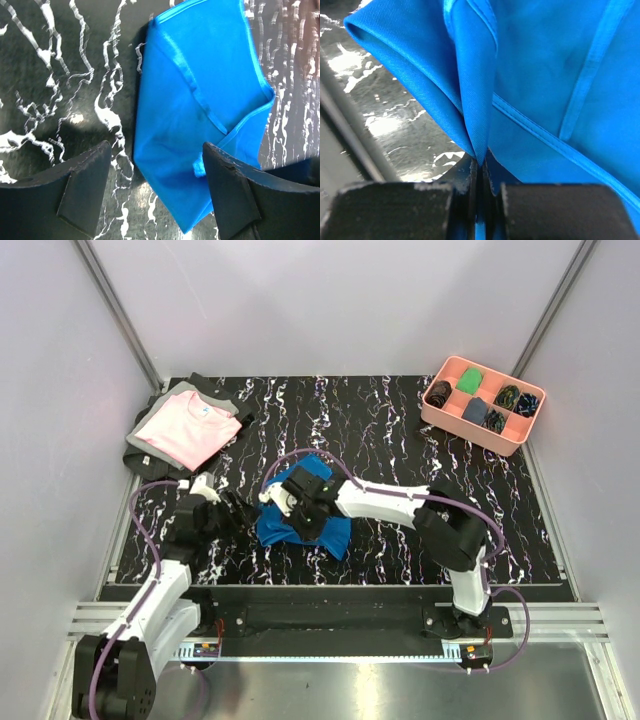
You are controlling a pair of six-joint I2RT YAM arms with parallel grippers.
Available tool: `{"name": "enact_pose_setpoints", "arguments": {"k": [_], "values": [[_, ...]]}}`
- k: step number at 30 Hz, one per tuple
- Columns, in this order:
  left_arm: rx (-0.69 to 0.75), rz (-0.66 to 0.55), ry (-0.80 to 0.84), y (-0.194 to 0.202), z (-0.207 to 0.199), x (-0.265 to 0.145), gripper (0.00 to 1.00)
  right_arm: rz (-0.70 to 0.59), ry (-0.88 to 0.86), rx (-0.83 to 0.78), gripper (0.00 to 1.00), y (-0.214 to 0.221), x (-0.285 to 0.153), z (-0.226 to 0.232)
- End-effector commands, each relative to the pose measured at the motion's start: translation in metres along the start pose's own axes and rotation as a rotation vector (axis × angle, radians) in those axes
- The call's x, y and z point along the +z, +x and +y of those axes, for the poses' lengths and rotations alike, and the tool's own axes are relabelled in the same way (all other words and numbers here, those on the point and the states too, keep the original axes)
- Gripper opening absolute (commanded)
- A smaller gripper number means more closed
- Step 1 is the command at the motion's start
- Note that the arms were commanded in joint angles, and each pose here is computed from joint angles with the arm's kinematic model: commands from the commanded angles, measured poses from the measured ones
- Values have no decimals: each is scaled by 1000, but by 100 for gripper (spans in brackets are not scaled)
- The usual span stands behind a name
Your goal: Fold the napkin, place the utensils inside, and roll it up
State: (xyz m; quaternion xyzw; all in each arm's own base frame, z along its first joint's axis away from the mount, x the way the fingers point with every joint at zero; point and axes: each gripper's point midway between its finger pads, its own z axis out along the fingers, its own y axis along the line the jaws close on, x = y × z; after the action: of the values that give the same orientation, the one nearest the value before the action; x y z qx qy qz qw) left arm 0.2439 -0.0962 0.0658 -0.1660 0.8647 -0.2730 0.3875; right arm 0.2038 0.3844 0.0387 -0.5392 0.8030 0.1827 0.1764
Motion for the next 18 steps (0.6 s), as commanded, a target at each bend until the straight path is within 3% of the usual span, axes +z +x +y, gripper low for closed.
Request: {"name": "enact_pose_setpoints", "arguments": {"k": [1, 18], "values": [[122, -82, 174, -13, -32, -2, 76, 45, -238, 84, 1, -2, -5, 22], [389, -14, 239, 18, -63, 8, 83, 75, -592, 344, 0, -4, -2, 1]]}}
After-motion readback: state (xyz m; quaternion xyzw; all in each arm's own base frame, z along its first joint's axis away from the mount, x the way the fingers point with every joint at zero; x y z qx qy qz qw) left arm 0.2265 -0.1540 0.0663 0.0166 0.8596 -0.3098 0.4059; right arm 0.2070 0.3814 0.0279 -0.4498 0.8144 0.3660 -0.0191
